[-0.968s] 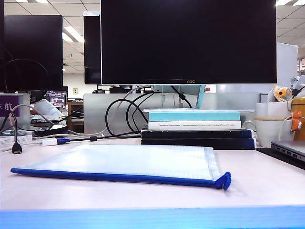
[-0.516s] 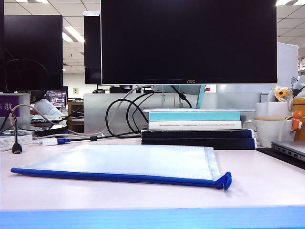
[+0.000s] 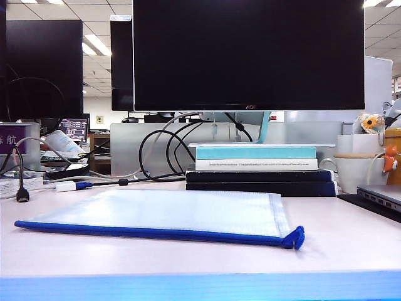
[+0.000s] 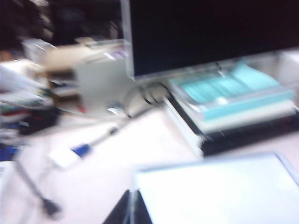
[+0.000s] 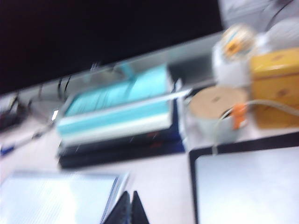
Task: Pick up the transparent plastic file bag with a blue zipper and open its zipper.
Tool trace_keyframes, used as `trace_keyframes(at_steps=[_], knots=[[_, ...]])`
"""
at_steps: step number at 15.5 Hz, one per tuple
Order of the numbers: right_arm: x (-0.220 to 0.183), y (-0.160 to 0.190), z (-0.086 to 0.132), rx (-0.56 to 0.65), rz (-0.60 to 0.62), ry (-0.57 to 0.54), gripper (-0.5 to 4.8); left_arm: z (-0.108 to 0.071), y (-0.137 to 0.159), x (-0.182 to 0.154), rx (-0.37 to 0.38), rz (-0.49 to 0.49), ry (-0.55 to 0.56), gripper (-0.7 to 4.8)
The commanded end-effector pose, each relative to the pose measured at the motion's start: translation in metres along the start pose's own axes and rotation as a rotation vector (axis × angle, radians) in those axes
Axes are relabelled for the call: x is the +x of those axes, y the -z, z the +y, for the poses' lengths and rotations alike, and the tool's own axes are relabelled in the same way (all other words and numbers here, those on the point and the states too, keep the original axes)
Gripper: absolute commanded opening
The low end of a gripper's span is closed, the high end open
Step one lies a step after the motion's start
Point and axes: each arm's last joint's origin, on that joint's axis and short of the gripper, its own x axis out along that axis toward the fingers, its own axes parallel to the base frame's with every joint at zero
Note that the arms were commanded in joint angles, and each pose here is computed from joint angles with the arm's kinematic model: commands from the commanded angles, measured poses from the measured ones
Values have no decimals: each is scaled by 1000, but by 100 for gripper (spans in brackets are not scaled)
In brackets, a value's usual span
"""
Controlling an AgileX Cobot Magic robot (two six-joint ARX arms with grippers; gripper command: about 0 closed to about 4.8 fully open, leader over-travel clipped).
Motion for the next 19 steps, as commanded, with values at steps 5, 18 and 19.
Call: trace_keyframes(at_steps=[5,18,19], knots=[[79,-29,9,49,369,-286,-7,-6,-9,18,-69,88,189,17],[206,82,-3,275,1089,-342,167,-70,11,67,40,164,316,102],[204,84,-3,258,1111,-313,167,-70,11,67,40,164,317,102]])
